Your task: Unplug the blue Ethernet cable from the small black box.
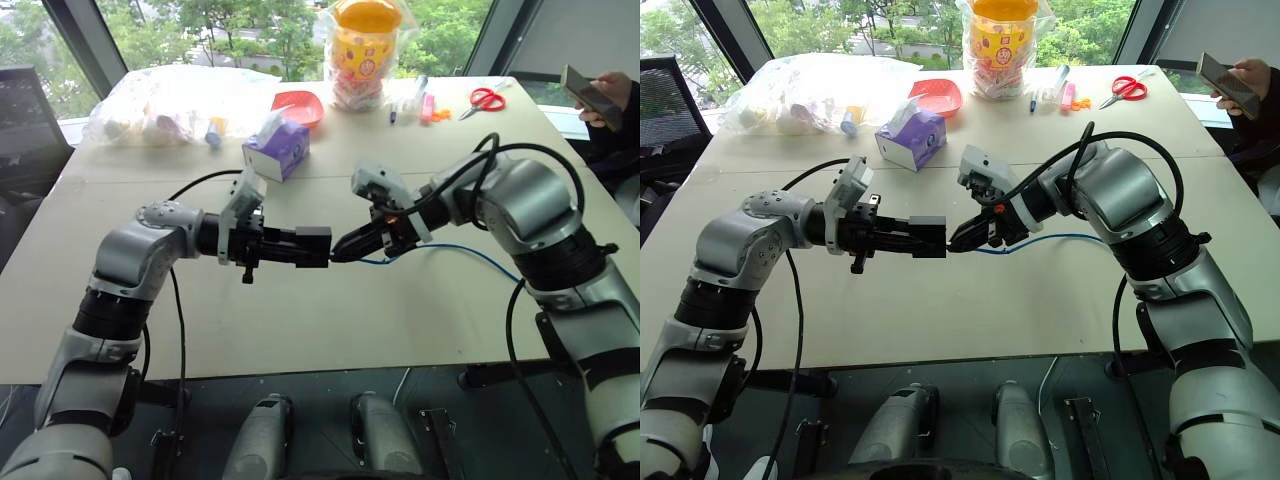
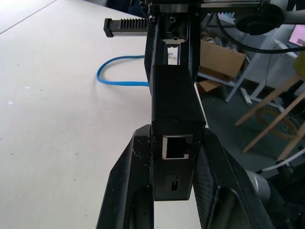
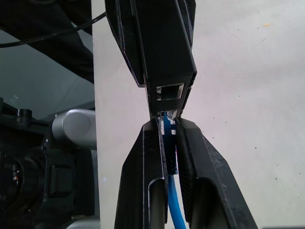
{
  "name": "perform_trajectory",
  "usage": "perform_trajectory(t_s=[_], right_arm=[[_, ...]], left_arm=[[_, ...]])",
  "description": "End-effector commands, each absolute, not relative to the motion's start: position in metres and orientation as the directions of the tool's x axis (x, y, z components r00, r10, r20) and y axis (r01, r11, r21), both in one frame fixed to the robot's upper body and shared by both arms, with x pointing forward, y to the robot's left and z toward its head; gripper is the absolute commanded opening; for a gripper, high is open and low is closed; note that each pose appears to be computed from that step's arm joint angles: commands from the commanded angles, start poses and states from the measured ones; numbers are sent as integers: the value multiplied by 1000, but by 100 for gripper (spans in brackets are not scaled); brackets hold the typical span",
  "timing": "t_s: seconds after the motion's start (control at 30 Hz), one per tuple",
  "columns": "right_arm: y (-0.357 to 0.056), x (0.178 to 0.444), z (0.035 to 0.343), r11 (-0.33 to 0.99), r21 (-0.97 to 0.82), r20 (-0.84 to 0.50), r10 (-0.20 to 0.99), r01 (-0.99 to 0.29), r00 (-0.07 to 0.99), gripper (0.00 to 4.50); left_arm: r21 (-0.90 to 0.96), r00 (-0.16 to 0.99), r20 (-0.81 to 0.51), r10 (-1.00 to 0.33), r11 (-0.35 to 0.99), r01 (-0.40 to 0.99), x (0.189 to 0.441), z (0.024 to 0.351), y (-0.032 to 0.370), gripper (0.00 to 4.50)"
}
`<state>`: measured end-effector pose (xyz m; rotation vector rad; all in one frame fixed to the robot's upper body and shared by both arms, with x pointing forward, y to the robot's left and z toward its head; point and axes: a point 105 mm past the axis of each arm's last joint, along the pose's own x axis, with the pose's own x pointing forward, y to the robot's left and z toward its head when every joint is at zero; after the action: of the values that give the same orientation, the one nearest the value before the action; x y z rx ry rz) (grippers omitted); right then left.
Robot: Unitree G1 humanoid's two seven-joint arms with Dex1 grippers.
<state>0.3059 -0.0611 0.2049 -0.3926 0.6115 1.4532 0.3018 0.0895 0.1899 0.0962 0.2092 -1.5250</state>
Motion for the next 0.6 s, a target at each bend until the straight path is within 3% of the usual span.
perform_trajectory(t_s=[0.03,0.6], right_arm=[[-57,305,213,77,62,-605,795,-995,24,2],[-124,339,187,301,-11,-677,699,-953,229,2]], left_arm=[[-20,16,-166,-986,20,1000,300,204,85,48],[-2,72,-245,-967,74,997,297,202,121,48]])
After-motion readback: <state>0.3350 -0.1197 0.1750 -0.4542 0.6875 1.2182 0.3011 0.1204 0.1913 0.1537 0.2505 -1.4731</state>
